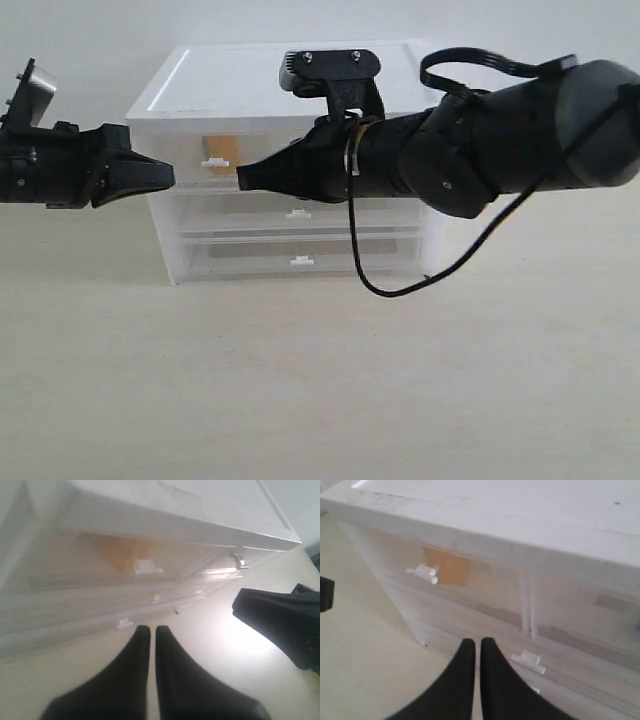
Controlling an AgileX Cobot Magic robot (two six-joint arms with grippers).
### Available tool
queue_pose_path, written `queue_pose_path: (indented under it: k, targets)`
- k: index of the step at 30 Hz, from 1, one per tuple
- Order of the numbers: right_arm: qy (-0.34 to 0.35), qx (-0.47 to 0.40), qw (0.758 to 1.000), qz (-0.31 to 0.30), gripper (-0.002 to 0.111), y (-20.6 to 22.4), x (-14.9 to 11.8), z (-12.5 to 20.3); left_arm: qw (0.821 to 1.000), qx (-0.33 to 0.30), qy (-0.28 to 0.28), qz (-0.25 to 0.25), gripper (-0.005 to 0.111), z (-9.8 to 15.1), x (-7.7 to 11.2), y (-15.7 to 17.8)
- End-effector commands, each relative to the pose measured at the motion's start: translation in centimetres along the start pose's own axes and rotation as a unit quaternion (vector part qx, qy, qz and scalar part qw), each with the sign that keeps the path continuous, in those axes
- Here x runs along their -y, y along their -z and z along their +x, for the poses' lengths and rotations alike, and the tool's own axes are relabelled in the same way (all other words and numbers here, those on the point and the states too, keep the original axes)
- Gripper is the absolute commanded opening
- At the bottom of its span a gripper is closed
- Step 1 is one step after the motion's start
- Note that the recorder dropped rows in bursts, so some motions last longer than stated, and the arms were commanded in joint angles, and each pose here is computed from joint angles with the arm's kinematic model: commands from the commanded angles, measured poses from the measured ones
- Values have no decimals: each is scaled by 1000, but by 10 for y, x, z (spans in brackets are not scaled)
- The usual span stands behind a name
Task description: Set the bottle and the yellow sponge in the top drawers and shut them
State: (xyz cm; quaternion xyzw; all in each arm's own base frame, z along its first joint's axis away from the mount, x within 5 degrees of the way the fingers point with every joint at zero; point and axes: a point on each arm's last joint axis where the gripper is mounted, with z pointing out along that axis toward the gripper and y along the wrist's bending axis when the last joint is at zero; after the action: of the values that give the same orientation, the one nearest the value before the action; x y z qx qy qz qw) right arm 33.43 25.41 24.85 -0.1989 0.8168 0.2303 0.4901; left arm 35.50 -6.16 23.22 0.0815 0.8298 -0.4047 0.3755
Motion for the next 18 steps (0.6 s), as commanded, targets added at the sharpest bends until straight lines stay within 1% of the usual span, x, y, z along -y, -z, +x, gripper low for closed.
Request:
queue_pose_path:
  k: [1,4,7,9,11,13,15,16,18]
  targets:
    - [-3,23,999,-30,0,35,-9,8,999,35,-12,18,4,17,33,29]
    - [-20,49,997,-64,0,62,-14,20,998,60,-15,27,4,40,51,50]
    - [-45,68,993,-89,0,92,-15,35,998,56,-26,27,4,70,64,68]
    - [-51,78,990,-102,0,108,-15,45,997,52,-29,39,4,89,73,78]
    - [-52,82,989,-110,0,122,-14,55,996,47,-26,71,4,109,84,88]
    - [-54,95,986,-123,0,138,-14,64,990,45,-34,126,4,127,101,99]
    - [-56,104,984,-132,0,152,-14,73,983,45,-42,171,4,141,113,108]
    - [-55,106,984,-135,0,159,-14,78,981,47,-47,184,4,147,118,113]
    - [-55,107,983,-136,0,169,-12,85,979,53,-58,189,4,156,123,119]
